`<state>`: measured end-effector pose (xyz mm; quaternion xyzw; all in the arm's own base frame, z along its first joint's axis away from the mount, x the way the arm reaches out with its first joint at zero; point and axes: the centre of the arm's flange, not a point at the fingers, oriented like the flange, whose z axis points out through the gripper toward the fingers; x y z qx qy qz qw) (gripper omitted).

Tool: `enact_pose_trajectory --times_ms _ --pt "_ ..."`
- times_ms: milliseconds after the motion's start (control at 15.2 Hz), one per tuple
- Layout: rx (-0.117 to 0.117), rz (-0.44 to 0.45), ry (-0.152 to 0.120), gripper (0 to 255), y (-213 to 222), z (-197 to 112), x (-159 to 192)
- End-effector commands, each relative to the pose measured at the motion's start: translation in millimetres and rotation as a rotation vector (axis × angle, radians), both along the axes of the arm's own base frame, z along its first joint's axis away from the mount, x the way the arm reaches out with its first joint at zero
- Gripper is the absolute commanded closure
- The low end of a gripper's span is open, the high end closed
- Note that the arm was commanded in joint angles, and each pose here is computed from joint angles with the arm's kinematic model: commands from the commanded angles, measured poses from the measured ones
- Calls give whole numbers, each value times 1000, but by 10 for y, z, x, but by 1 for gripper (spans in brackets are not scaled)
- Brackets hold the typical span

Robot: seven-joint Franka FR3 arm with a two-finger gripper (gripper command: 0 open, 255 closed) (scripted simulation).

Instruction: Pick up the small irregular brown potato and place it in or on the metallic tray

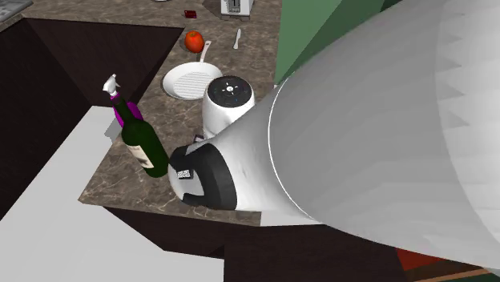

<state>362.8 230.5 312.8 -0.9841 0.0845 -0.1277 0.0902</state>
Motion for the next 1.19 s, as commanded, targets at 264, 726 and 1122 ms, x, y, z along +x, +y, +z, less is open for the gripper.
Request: enact_pose_trajectory --times_ms 264,726,1122 --pt "18 1 -8 0 503 -621 128" --pt "25 1 -11 0 780 -1089 238" --pt "25 1 -11 0 824 -1317 305"
